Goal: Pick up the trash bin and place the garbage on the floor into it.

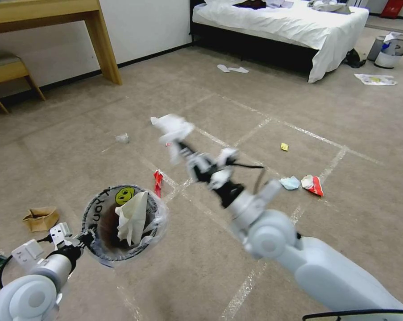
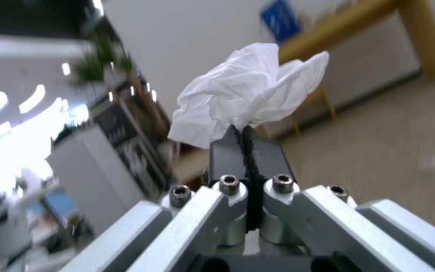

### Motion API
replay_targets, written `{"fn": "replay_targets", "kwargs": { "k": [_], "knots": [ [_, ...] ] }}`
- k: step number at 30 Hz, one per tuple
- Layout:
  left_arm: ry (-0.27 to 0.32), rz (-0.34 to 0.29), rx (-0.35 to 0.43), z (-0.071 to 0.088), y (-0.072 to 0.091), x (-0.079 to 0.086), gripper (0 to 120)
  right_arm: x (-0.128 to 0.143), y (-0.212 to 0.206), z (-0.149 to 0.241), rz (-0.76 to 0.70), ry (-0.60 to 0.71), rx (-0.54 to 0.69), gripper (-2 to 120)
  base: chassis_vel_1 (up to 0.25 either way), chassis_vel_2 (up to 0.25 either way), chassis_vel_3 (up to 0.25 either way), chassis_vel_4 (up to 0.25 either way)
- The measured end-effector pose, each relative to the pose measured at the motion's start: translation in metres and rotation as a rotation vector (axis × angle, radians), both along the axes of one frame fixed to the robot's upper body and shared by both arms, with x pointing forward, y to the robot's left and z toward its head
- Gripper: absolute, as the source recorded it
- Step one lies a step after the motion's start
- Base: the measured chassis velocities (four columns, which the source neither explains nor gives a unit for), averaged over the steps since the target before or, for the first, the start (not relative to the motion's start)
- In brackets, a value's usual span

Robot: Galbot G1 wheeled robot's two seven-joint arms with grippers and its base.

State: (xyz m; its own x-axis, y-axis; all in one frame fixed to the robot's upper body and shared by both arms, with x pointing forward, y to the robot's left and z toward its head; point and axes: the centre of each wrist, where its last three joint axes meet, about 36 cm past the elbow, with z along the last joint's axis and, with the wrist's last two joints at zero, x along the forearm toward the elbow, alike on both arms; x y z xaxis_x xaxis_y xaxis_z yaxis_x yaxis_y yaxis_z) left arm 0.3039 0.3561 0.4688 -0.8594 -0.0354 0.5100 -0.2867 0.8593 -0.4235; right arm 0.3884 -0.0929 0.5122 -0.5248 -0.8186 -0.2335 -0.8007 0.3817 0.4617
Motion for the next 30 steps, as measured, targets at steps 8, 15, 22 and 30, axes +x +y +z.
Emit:
{"fn": "replay_targets", "kwargs": {
  "k": [8, 15, 22, 30],
  "knots": [
    [-0.005, 0.001, -0.005, 0.001, 0.003, 0.003, 0, -0.01, 0.029, -0.023, 0.044, 0.045, -0.157, 0, 0.0, 0.0, 0.0, 0.0],
    [-0.027, 0.001, -0.008, 0.01, 0.002, 0.001, 0, -0.005, 0.06, -0.039, 0.065, 0.059, -0.234, 0, 0.0, 0.0, 0.0, 0.0],
    [-0.037, 0.004, -0.011, 0.013, 0.002, -0.001, 0, -0.005, 0.077, -0.047, 0.074, 0.057, -0.296, 0, 0.0, 0.0, 0.0, 0.0],
    [-0.035, 0.009, -0.018, 0.011, 0.0, -0.002, 0, -0.003, 0.09, -0.057, 0.046, 0.043, -0.336, 0, 0.0, 0.0, 0.0, 0.0]
  ]
}}
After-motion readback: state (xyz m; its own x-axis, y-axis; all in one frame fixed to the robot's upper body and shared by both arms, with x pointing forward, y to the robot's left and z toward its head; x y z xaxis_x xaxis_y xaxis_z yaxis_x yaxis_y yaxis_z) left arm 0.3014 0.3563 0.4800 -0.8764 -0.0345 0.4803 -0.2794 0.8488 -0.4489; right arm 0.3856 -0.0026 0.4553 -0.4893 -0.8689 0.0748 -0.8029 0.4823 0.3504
